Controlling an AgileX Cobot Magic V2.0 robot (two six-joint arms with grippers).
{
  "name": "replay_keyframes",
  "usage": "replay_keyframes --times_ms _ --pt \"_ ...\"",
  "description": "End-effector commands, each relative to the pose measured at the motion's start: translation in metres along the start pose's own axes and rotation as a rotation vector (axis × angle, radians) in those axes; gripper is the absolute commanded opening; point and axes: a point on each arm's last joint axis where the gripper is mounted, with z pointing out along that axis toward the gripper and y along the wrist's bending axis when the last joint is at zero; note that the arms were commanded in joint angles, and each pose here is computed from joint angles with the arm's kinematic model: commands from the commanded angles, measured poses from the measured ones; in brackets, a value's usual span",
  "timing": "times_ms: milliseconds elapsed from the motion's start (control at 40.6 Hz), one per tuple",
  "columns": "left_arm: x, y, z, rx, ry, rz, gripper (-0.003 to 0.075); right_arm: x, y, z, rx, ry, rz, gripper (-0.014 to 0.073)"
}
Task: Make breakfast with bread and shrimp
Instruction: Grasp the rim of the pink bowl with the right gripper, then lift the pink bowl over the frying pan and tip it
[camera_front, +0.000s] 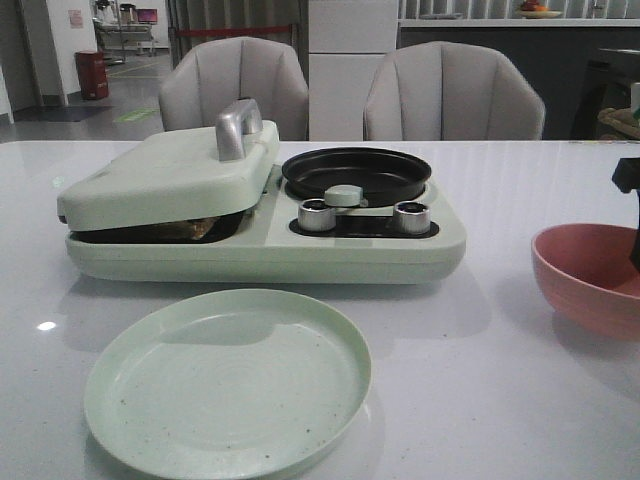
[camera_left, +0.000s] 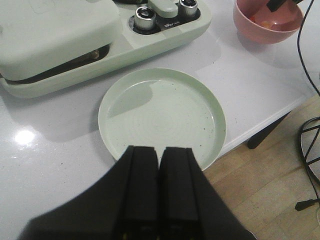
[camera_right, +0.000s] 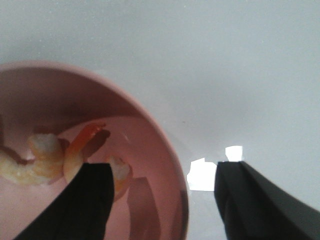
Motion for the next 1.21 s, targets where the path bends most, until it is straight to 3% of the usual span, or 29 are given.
replay_keyframes --times_ms 0,74,296,493,616,838,986,1184 --pt "-0.013 -0.003 -0.006 0.018 -0.084 -0.017 0.0102 -0.016 0.0 -0.014 -0.005 -0.086 -0.008 0.053" --pt "-0.012 -0.003 -0.006 0.018 -0.082 -0.017 0.0102 -0.018 0.0 -0.012 -0.005 -0.079 -0.008 0.0479" --pt "-0.012 -0.003 -0.006 0.018 -0.082 -0.017 0.0102 -0.019 0.0 -0.012 -0.005 -0.081 -0.013 0.0188" --pt "-0.012 -0.003 -0.006 0.018 -0.082 -0.017 0.0101 -0.018 0.001 -0.015 -0.007 -0.081 -0.03 0.0064" --pt "-0.012 -0.003 -0.006 0.018 -0.082 -0.017 0.0102 -0.024 0.013 -0.036 -0.017 -0.14 -0.092 0.0046" --pt "-0.012 -0.003 -0.006 0.018 -0.082 -0.017 0.0102 -0.051 0.062 -0.118 -0.006 -0.422 -0.301 0.0045" --pt "-0.012 -0.003 -0.006 0.018 -0.08 -0.017 0.0101 -0.064 0.099 -0.162 0.094 -0.563 -0.419 0.0045" --pt "-0.012 -0.003 -0.006 0.018 -0.08 -0.017 0.0101 -0.074 0.153 -0.199 0.325 -0.761 -0.544 0.0045"
